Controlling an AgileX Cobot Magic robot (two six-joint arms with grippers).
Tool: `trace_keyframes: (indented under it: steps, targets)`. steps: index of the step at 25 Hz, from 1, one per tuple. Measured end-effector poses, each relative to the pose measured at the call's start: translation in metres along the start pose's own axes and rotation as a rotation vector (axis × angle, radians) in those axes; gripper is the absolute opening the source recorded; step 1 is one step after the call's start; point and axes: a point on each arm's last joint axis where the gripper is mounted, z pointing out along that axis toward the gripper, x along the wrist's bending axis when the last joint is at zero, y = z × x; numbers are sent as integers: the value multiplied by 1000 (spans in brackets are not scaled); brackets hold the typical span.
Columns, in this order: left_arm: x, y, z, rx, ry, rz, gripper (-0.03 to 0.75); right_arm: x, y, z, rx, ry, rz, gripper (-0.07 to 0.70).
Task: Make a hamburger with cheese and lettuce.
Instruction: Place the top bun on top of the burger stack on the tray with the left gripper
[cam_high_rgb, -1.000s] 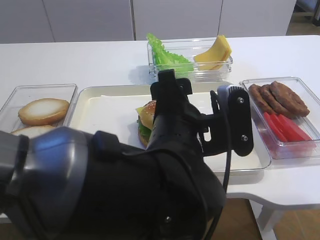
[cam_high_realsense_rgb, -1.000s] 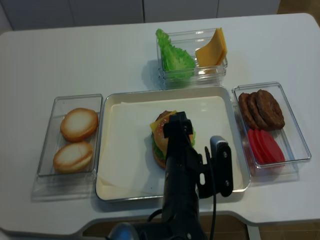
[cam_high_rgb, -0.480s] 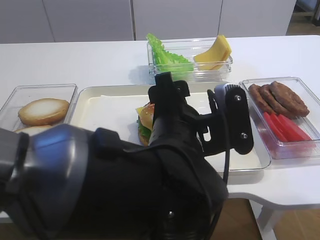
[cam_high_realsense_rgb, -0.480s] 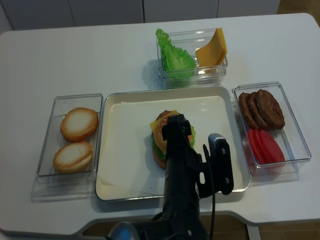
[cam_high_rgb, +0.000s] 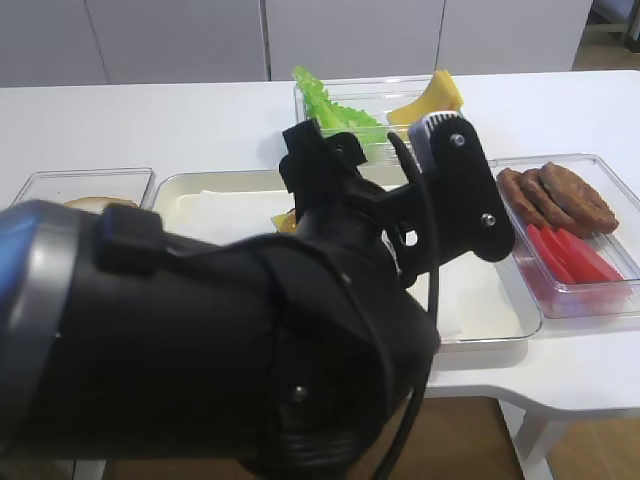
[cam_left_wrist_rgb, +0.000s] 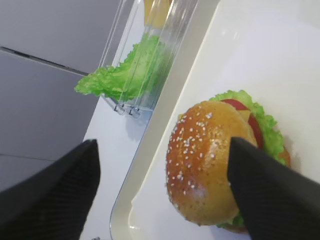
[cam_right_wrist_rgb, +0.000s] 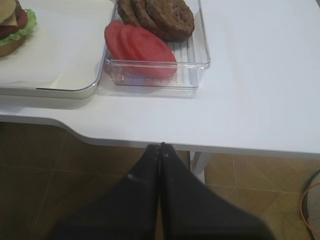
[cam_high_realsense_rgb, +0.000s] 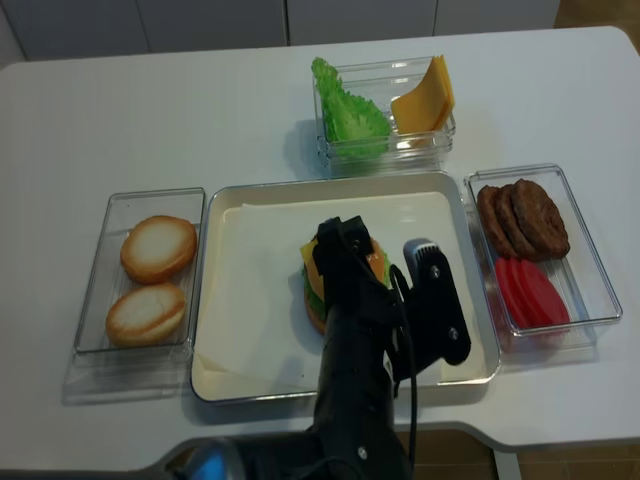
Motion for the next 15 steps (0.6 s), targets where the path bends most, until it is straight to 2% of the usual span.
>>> trace_keyframes:
  steps: [12,15]
  targets:
    - [34,3,-21,-23,-7,-170,589,0,0,0,0,0,0,-70]
    - [41,1,-21,-7,-8,-213,589,0,0,0,0,0,0,-70]
